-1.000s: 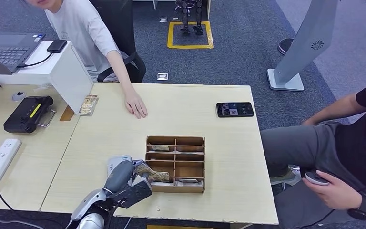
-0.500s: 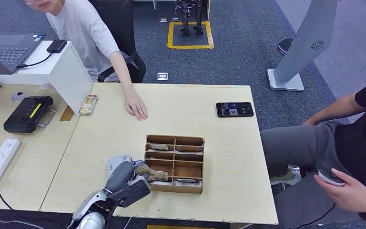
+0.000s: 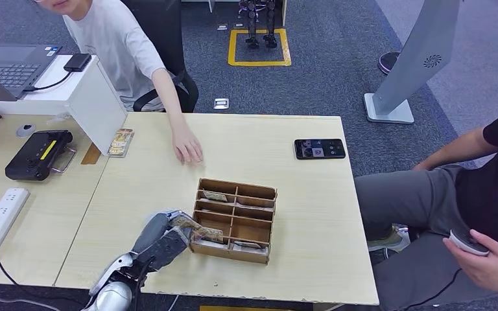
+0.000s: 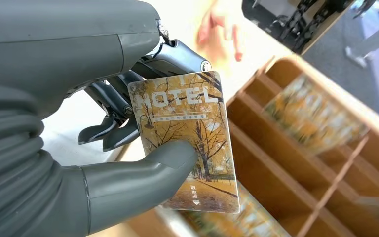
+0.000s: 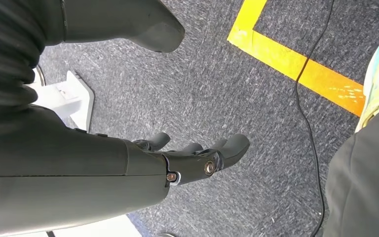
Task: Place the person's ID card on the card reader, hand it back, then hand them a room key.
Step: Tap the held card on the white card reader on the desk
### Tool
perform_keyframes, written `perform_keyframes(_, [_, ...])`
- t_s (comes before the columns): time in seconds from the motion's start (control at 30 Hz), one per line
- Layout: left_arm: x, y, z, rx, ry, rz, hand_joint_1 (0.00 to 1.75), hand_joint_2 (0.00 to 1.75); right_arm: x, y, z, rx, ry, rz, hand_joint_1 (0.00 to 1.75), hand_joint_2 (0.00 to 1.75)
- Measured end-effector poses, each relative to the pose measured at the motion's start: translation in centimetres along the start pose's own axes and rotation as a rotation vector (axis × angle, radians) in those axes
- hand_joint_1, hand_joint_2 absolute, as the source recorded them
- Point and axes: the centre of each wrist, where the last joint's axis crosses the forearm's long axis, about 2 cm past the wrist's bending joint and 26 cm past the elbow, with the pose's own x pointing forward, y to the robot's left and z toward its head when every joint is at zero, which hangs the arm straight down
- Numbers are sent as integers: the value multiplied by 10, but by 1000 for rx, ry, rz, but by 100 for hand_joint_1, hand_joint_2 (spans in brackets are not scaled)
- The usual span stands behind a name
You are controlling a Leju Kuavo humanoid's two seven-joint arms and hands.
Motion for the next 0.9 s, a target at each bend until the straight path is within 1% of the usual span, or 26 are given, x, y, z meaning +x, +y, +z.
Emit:
perform_keyframes(0.2, [7,18,0,36,-53,52,175,175,0,2,1,-1,-2,-3,0,175])
perform_keyframes(0.37, [10,27,1,53,-77,56,175,175,0,4,1,0,-5,-6,0,175])
perform_keyframes(0.63, [13,36,3,71,-112,67,175,175,1,8,2,5,-4,-11,0,175])
perform_keyframes(0.9, [15,38,3,75,-122,63,175,175,2,9,2,8,-6,-13,0,175])
